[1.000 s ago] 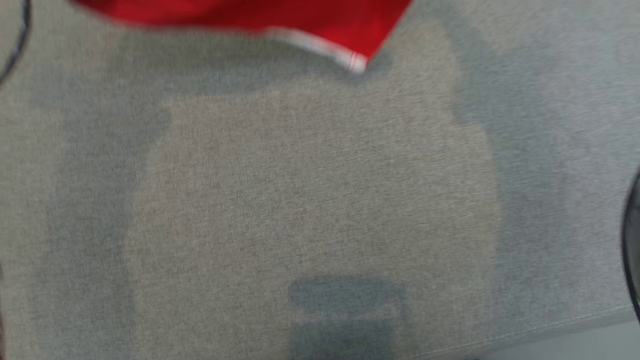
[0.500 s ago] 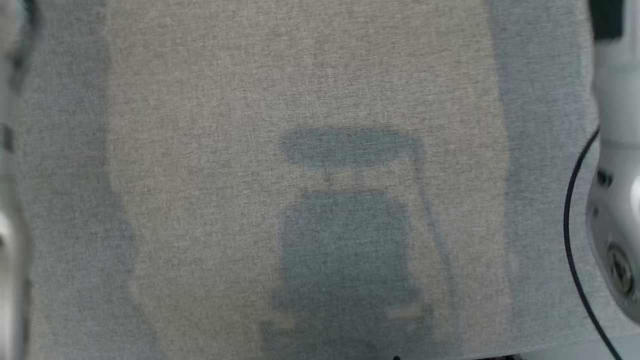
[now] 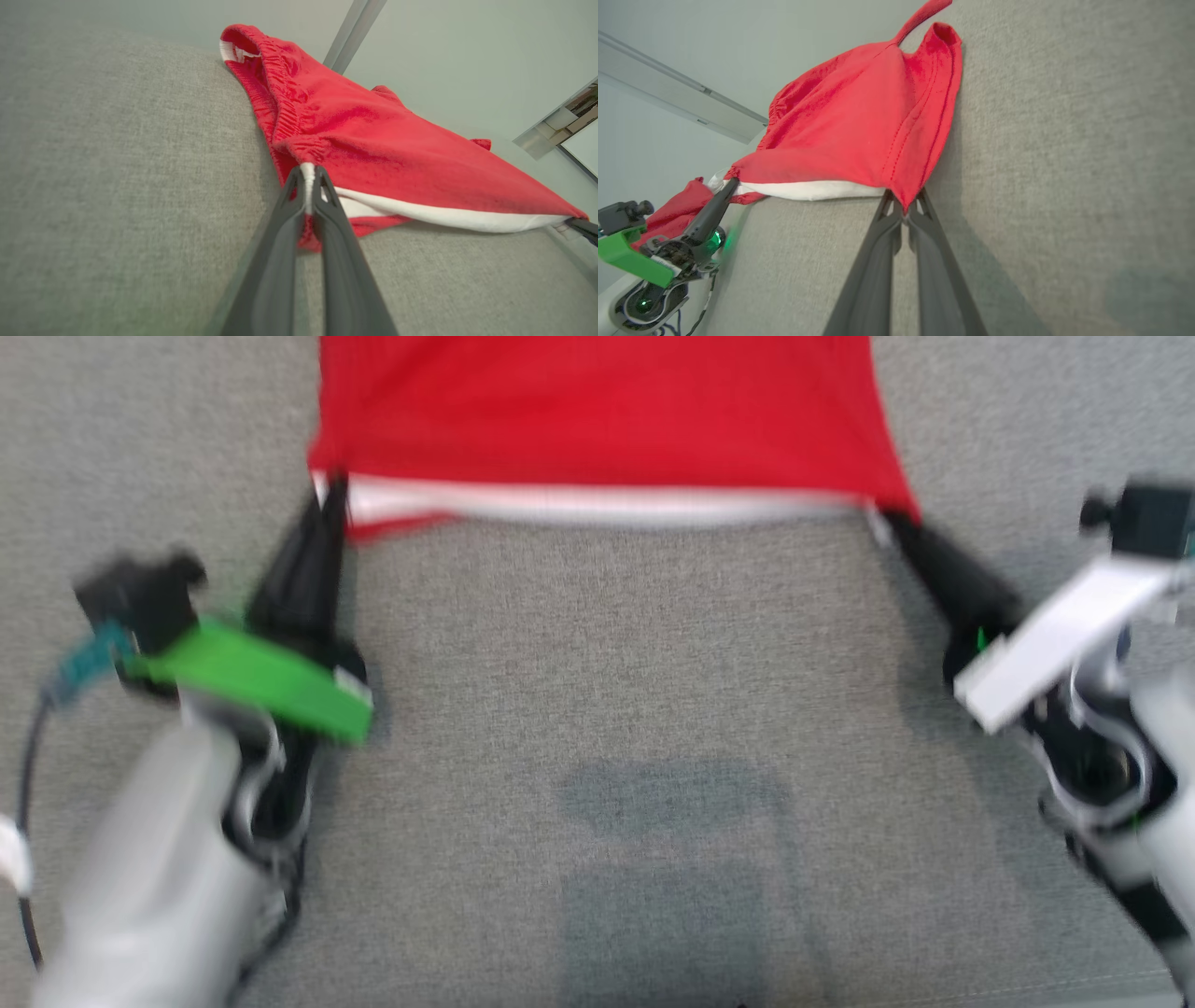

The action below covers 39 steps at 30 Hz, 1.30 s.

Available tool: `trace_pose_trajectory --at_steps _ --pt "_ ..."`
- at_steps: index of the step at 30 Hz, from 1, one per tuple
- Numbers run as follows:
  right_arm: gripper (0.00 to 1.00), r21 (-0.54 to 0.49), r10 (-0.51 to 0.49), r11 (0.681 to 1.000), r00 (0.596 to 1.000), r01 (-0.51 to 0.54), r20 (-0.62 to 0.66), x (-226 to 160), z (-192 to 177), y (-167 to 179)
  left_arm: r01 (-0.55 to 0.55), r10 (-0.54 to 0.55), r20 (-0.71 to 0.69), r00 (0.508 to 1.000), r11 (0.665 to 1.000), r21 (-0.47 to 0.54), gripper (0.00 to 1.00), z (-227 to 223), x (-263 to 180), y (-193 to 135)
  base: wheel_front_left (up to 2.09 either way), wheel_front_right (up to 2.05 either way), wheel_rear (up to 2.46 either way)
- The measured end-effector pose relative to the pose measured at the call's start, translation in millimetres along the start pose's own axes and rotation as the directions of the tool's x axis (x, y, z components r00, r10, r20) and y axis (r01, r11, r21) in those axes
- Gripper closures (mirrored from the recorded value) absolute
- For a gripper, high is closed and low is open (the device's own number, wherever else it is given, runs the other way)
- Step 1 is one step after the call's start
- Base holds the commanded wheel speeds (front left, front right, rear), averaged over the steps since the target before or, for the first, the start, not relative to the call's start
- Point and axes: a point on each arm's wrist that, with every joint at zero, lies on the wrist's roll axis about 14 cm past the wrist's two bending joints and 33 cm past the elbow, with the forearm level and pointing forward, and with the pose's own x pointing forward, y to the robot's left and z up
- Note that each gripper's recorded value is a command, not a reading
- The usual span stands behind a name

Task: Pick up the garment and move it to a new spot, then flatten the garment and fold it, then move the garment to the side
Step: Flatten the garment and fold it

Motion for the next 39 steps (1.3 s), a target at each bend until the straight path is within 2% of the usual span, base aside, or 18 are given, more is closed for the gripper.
trace_pose_trajectory --at_steps 6,11,14,17,20,23,27,34,39 --pt "1.0 0.09 -0.035 0.995 0.997 0.041 -0.066 -94 -42 16 -0.103 0.091 -0.084 0.992 0.983 -0.149 1.0 -37 -108 -30 0.0 0.0 0.0" --pt "1.0 0.139 -0.061 0.988 0.996 0.07 -0.069 -165 -60 33 -0.161 0.13 -0.136 0.982 0.955 -0.249 1.0 -47 -185 -74 0.0 0.0 0.0" --pt "1.0 0.165 -0.072 0.983 0.996 0.08 -0.057 -201 -65 43 -0.148 0.111 -0.136 0.984 0.943 -0.297 1.0 -41 -216 -100 0.0 0.0 0.0" --pt "1.0 0.142 -0.049 0.989 0.999 0.05 -0.011 -213 -52 53 -0.083 0.051 -0.112 0.992 0.951 -0.299 1.0 -28 -224 -121 0.0 0.0 0.0" --pt "1.0 0.072 0.0 0.997 1.0 -0.001 0.01 -203 -33 63 -0.055 0.033 -0.087 0.996 0.962 -0.266 1.0 -15 -223 -124 0.0 0.0 0.0" --pt "1.0 0.001 0.068 0.998 0.997 -0.068 0.043 -176 -3 76 -0.011 0.004 -0.029 1.0 0.964 -0.266 1.0 10 -204 -126 0.0 0.0 0.0" --pt "1.0 -0.087 0.098 0.991 0.995 -0.097 0.008 -139 24 78 -0.009 0.003 -0.022 1.0 0.971 -0.238 1.0 23 -177 -115 0.0 0.0 0.0" --pt "1.0 -0.158 0.082 0.983 0.992 -0.097 -0.094 -66 48 65 -0.064 0.059 -0.032 0.998 0.979 -0.196 1.0 32 -135 -86 0.0 0.0 0.0" --pt "1.0 -0.163 0.104 0.977 0.972 -0.14 -0.21 -6 36 72 -0.151 0.146 -0.041 0.988 0.97 -0.191 1.0 34 -125 -56 0.0 0.0 0.0"
